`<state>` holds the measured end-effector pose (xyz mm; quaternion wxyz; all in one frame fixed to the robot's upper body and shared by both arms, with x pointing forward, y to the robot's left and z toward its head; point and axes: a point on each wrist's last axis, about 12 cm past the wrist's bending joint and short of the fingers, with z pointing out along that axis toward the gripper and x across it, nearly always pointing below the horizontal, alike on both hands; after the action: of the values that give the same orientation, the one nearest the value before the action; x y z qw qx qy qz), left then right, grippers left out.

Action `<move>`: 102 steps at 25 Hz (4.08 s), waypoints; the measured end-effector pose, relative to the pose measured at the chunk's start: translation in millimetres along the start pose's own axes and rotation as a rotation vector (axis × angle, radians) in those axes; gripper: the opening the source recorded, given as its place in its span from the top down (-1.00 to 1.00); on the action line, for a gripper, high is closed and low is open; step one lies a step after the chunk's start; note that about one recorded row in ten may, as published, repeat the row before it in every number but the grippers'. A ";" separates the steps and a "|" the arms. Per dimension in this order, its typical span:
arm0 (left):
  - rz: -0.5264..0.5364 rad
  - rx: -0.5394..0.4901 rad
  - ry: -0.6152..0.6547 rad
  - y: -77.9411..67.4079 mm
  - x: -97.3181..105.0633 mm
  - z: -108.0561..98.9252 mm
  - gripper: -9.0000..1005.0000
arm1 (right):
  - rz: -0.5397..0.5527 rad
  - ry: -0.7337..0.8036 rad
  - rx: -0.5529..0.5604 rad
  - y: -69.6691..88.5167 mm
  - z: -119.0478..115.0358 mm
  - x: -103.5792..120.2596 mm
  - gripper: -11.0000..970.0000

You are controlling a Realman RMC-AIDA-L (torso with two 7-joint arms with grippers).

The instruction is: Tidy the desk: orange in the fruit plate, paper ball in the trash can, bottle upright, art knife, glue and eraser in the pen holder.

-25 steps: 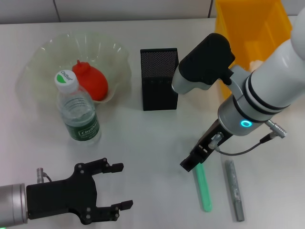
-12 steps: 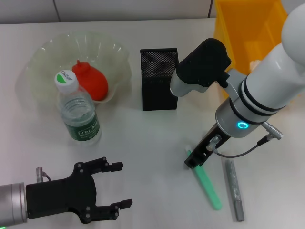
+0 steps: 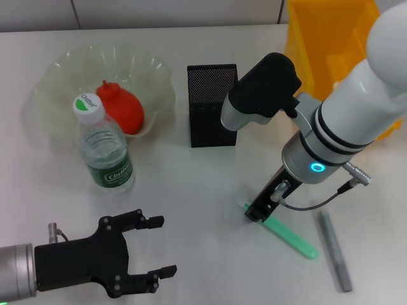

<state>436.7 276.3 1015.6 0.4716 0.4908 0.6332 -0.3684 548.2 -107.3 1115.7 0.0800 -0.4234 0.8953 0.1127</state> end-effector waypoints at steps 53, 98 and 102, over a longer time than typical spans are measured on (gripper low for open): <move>-0.001 -0.002 0.002 -1.1 1.2 0.0 -0.60 | -0.165 -1.254 -0.008 -77.4 1.2 -5.4 0.54; -0.008 -0.010 0.018 2.0 2.2 1.3 -0.60 | -0.153 -0.030 0.071 -49.5 -69.4 19.8 -0.45; -0.009 -0.011 0.018 1.7 2.4 1.1 -0.60 | -0.163 -0.023 0.071 -51.3 -61.1 15.6 -0.45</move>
<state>438.5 276.4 1013.0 0.4668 0.4887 0.6416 -0.3628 575.3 -166.9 1163.9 0.1139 -0.4903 0.8605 0.0789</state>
